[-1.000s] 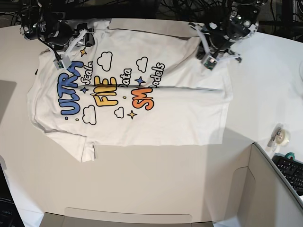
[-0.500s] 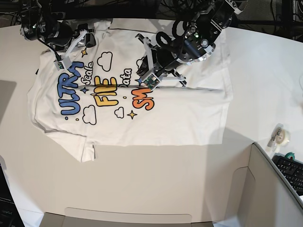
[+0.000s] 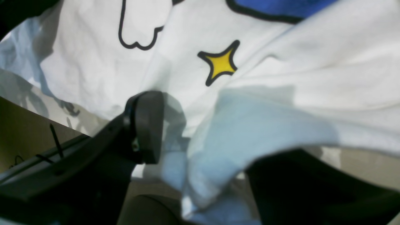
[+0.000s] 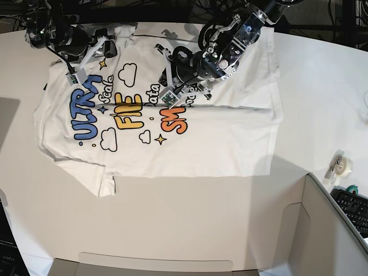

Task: Layout the t-shirt on the table in an organized manner, then fold the t-shirt properly
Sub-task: 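Move the left gripper over the shirt center and grasp the printed fabric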

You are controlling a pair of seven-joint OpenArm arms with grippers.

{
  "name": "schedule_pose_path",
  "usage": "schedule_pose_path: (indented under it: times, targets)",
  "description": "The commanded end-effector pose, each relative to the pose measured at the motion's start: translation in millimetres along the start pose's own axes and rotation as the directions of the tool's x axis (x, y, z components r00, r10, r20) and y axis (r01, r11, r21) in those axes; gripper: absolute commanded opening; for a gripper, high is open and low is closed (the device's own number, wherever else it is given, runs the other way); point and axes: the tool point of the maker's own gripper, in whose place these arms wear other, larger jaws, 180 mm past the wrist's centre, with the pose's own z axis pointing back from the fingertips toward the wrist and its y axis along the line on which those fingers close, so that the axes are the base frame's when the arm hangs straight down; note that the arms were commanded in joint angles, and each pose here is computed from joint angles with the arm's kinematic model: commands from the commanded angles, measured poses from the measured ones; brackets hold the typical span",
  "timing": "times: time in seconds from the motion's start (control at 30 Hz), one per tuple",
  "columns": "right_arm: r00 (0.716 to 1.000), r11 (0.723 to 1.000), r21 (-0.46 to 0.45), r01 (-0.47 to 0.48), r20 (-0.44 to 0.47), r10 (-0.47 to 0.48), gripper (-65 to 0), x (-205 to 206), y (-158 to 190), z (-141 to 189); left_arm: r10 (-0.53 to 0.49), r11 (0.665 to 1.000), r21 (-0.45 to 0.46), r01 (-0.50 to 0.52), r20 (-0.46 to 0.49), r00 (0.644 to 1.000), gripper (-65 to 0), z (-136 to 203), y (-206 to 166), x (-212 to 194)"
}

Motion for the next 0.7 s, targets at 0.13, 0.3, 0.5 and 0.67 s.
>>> schedule_pose_path:
  times: [0.13,0.3,0.5,0.67]
  targets:
    - [0.996,1.0,-0.009,0.01,-0.088,-0.011,-35.5,-22.0,-1.4,-3.3,-0.004,1.0,-0.011,0.005,0.055,0.998,-64.7,5.1,-7.7,19.9]
    - [0.996,1.0,0.005,0.002,-0.09,-0.002,-35.5,-22.2,3.6,-5.9,-0.029,0.999,-0.041,0.034,0.11,0.994,-64.7,17.8,-27.8,32.5]
    - [0.992,0.999,0.046,-0.017,-0.127,0.023,-35.5,-29.2,17.0,-16.5,-0.009,0.997,-0.076,0.02,0.147,0.989,-64.7,21.2,-46.0,43.0]
    - [0.988,0.999,0.051,-0.005,-0.156,0.013,-35.5,-36.9,16.6,-22.4,0.022,0.995,-0.098,-0.009,0.134,0.991,-64.7,9.4,-52.8,44.8]
